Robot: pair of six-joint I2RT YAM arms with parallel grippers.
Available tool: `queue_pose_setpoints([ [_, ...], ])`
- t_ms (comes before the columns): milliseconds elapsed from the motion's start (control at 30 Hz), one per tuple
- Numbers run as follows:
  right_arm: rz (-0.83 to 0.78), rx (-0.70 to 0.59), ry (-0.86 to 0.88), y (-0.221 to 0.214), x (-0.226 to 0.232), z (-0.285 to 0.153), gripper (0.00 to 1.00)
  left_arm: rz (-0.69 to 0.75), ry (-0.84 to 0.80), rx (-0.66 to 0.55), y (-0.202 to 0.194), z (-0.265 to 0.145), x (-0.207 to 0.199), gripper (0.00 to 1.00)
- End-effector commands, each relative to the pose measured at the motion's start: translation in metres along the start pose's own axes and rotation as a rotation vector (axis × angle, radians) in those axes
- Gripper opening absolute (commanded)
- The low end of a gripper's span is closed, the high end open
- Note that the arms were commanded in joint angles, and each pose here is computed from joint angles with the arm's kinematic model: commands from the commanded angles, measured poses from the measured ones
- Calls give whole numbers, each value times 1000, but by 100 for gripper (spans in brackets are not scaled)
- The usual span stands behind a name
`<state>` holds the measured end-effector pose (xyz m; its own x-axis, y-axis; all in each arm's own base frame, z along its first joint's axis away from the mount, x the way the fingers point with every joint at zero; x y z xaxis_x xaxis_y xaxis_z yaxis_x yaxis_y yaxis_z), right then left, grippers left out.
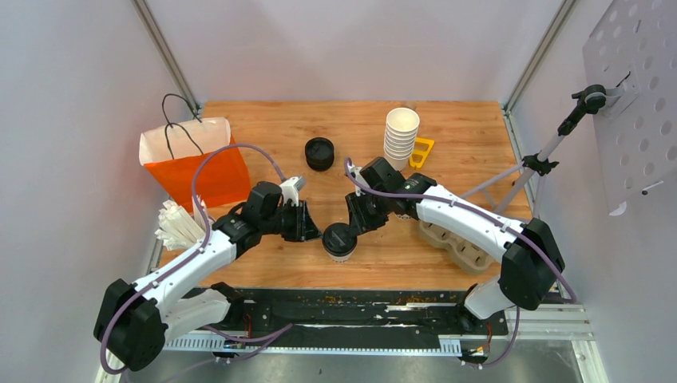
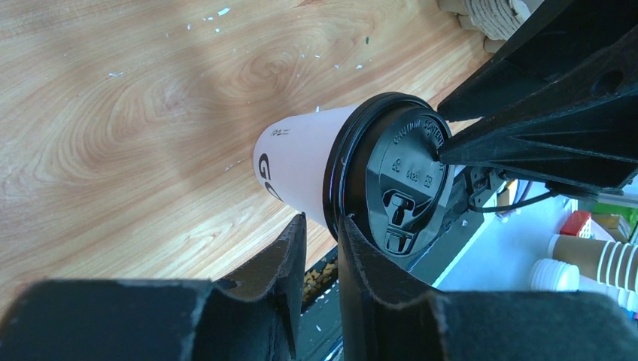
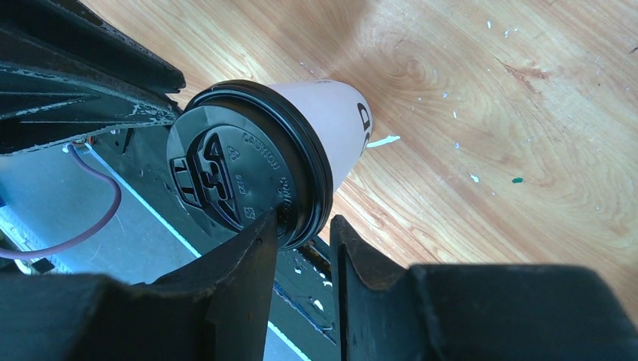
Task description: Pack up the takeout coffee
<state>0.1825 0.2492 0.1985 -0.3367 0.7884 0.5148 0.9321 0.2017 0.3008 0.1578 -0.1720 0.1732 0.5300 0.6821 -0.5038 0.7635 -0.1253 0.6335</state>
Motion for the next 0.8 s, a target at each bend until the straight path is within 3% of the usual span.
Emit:
queue_pose_setpoints([
  [0,-9,-39,41,3,6,-7,32,7,-11,-16,2,1,-2,29],
  [167,-15,-44,44,4,7,-8,32,1,2,-32,14,-8,-9,34],
  [467,-8,-39,40,1,4,-6,31,-15,-92,-109,25,-11,-22,55],
  [767,-16,-49,46,2,6,-10,31,-37,-104,-55,12,6,-12,44],
])
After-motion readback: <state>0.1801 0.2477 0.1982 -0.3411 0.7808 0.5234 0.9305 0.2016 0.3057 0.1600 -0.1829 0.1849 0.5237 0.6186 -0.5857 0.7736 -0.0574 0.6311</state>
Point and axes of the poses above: each gripper's point midway between its finger pads, its own z axis out along the fingers, its own x axis along the line the jaws close on, y = z × x, the point moved 8 cm from there along -z, back along the fingers, and after that the axes turned 12 degrees about z, right-handed, at the moved point
